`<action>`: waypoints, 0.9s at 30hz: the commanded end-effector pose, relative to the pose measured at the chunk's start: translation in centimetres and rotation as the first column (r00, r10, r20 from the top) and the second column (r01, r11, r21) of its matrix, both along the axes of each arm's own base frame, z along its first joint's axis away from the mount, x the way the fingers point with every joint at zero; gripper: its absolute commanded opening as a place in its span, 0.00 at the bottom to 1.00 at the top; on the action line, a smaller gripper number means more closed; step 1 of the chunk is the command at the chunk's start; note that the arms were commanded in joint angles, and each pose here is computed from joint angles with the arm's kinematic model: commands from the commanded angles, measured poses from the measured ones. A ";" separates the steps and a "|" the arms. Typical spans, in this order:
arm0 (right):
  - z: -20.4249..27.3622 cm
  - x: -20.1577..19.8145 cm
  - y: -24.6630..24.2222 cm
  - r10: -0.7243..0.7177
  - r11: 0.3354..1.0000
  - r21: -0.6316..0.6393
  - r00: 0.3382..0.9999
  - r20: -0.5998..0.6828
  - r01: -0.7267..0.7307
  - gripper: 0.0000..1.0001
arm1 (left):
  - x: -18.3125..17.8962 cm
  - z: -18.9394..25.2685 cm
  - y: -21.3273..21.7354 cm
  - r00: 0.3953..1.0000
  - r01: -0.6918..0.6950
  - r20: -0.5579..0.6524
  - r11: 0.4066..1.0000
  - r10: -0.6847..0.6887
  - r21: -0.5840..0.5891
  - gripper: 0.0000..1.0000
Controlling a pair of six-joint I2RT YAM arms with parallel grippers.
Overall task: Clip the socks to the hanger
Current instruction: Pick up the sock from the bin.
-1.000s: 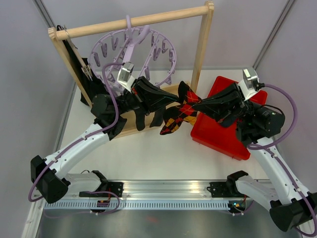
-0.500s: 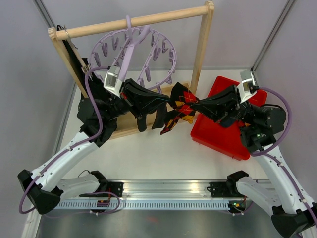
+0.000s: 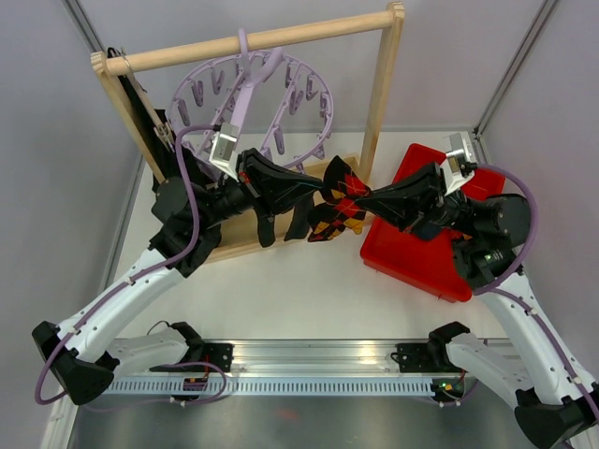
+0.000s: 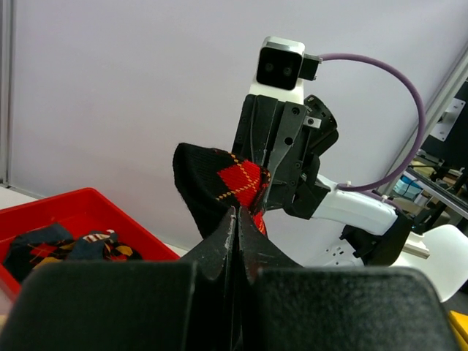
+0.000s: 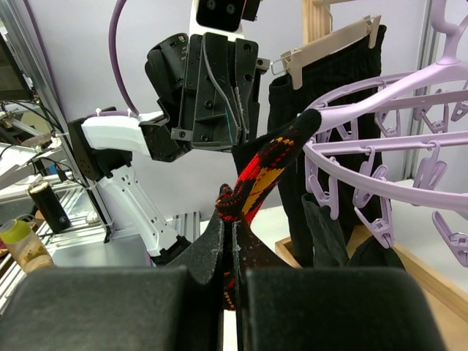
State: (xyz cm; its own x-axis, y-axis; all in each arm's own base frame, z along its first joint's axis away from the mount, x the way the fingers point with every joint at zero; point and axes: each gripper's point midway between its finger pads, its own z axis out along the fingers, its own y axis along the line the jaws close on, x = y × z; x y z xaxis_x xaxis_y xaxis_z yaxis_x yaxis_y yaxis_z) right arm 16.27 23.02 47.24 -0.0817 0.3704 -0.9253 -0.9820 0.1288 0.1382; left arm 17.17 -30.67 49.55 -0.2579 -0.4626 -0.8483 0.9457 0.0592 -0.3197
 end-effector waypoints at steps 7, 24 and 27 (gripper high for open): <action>1.7 -1.4 -0.3 -0.016 1.000 0.020 0.996 0.084 0.014 0.00 | 1.1 1.2 0.1 0.998 -0.063 0.012 0.998 0.063 0.012 0.16; 6.1 -5.5 -1.4 0.049 0.995 0.074 0.978 0.203 -0.065 0.00 | 1.4 -0.3 -0.3 0.998 -0.039 -0.044 0.999 0.038 -0.015 0.54; 6.6 -5.9 -1.4 0.061 0.993 0.087 0.975 0.212 -0.081 0.00 | 0.7 0.3 -0.4 1.000 0.006 -0.028 0.999 -0.007 -0.040 0.56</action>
